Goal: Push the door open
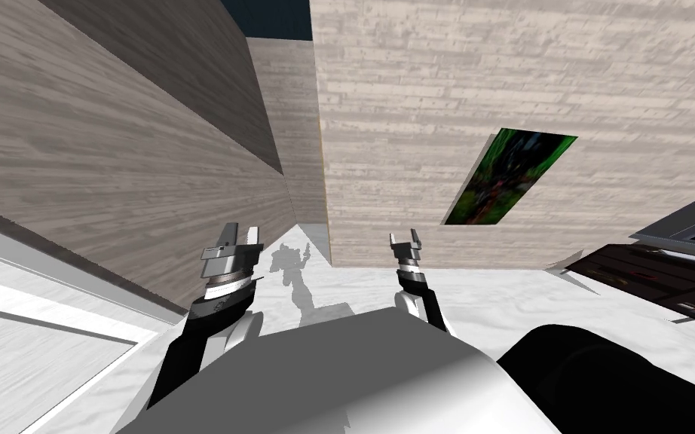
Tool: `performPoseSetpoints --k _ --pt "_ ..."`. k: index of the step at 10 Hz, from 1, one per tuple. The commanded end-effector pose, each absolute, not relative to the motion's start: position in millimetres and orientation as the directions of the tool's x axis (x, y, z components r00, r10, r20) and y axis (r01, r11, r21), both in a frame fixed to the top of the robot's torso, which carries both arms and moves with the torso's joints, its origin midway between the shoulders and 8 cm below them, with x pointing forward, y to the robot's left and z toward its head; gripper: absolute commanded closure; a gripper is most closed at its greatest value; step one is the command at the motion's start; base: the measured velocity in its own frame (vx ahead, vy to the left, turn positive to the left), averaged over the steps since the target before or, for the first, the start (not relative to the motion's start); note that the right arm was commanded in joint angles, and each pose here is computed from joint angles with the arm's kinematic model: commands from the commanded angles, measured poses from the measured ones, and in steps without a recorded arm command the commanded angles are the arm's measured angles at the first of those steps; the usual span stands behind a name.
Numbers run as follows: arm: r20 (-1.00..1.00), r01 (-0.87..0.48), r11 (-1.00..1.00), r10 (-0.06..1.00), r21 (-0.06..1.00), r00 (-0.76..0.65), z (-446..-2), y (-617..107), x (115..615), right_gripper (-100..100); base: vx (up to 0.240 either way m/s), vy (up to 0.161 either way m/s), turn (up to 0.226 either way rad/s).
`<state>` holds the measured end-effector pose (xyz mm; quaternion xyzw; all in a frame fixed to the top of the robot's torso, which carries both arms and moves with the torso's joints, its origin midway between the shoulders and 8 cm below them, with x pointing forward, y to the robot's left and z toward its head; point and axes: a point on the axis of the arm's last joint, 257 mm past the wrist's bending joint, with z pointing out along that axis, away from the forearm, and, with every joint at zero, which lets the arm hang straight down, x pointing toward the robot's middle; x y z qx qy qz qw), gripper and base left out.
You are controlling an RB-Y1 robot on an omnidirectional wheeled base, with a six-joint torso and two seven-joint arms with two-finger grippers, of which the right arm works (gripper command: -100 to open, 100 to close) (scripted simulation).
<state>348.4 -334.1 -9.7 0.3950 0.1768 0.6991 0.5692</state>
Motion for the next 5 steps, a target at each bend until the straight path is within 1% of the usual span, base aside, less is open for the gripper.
performPoseSetpoints --k 1,3,5 --pt "0.397 -0.652 -0.332 0.916 0.682 -0.051 -18 -341 350 -100 0.12 0.134 -0.039" --pt "0.451 -0.646 -0.38 0.89 0.662 -0.061 -29 -350 350 -100 0.131 0.158 -0.028" --pt "0.504 -0.642 -0.425 0.861 0.638 -0.069 -39 -360 350 -100 0.135 0.119 -0.033"
